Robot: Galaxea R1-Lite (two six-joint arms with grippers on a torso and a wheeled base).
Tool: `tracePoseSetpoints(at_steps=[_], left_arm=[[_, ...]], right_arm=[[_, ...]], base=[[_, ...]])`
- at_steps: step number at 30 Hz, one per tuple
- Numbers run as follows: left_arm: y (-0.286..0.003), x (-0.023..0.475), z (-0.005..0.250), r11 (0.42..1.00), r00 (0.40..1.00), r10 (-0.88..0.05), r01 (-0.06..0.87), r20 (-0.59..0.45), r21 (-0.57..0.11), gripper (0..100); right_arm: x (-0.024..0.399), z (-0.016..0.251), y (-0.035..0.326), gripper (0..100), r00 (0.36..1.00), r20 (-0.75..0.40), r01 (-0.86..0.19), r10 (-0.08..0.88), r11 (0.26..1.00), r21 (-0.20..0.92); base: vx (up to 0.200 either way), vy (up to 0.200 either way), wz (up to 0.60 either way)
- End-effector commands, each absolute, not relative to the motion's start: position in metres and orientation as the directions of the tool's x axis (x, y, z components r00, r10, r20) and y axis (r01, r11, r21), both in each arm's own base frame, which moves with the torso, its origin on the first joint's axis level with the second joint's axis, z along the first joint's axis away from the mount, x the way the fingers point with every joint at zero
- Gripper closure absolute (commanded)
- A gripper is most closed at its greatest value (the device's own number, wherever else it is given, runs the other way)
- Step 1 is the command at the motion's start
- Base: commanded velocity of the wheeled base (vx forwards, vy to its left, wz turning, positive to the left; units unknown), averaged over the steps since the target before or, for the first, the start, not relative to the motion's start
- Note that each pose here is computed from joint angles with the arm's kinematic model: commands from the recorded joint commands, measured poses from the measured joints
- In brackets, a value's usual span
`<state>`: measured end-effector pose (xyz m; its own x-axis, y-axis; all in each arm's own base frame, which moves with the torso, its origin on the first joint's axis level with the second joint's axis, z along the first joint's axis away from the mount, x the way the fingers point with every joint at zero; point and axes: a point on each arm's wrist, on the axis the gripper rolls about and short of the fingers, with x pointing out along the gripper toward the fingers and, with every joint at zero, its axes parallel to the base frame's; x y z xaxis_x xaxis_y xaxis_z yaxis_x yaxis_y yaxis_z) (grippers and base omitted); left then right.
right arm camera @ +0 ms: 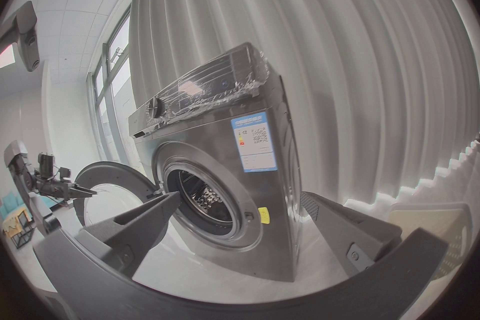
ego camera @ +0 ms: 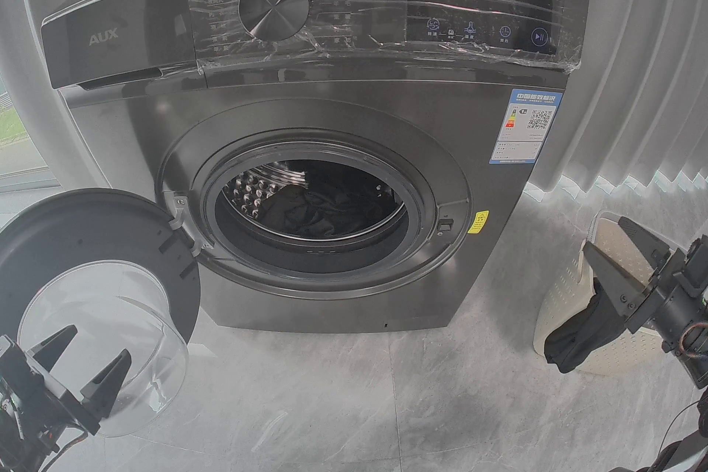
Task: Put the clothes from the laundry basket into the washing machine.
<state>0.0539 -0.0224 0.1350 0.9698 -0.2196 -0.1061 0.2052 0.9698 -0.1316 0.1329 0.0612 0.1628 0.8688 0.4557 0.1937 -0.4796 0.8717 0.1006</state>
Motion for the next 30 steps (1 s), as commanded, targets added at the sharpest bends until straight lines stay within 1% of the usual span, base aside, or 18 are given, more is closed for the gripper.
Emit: tracePoseSetpoints(at_steps=[1, 8, 13, 18, 22, 25, 26, 27, 30], left_arm=[[-0.003, 0.021, 0.142, 0.979, 0.991, -0.134, 0.137, 0.027, -0.152, 0], [0.004, 0.007, 0.132, 0.986, 0.996, -0.087, 0.091, 0.031, -0.143, 0], [0.005, 0.003, 0.131, 0.987, 0.997, -0.049, 0.056, 0.053, -0.148, 0], [0.006, -0.002, 0.126, 0.987, 0.995, -0.053, 0.064, 0.081, -0.149, 0], [0.006, -0.005, 0.116, 0.988, 0.996, -0.034, 0.046, 0.082, -0.146, 0], [0.006, -0.006, 0.109, 0.991, 0.997, -0.030, 0.040, 0.078, -0.128, 0], [0.007, -0.008, 0.105, 0.995, 0.997, -0.030, 0.037, 0.078, -0.092, 0], [0.007, -0.009, 0.104, 0.997, 0.996, -0.028, 0.035, 0.085, -0.075, 0], [0.007, -0.010, 0.102, 0.998, 0.996, -0.019, 0.024, 0.090, -0.053, 0]], right_arm=[[0.110, 0.171, 0.040, 0, 0.887, 0.254, -0.411, 0.385, 0.909, 0.060], [0.086, 0.174, 0.030, 0, 0.882, 0.270, -0.400, 0.387, 0.917, -0.007], [0.074, 0.176, 0.019, 0, 0.895, 0.304, -0.332, 0.327, 0.943, -0.037], [0.060, 0.174, 0.015, 0, 0.897, 0.313, -0.313, 0.313, 0.948, -0.052], [0.045, 0.170, 0.011, 0, 0.898, 0.316, -0.303, 0.306, 0.951, -0.061], [0.039, 0.167, 0.010, 0, 0.901, 0.315, -0.295, 0.299, 0.953, -0.061], [0.036, 0.166, 0.009, 0, 0.903, 0.319, -0.283, 0.288, 0.957, -0.062], [0.034, 0.166, 0.008, 0, 0.903, 0.325, -0.276, 0.281, 0.959, -0.063], [0.032, 0.166, 0.007, 0, 0.905, 0.335, -0.254, 0.261, 0.965, -0.064]], base=[[0.000, 0.000, 0.00], [0.000, 0.000, 0.00], [0.000, 0.000, 0.00], [0.000, 0.000, 0.00], [0.000, 0.000, 0.00], [0.000, 0.000, 0.00], [0.000, 0.000, 0.00], [0.000, 0.000, 0.00], [0.000, 0.000, 0.00]])
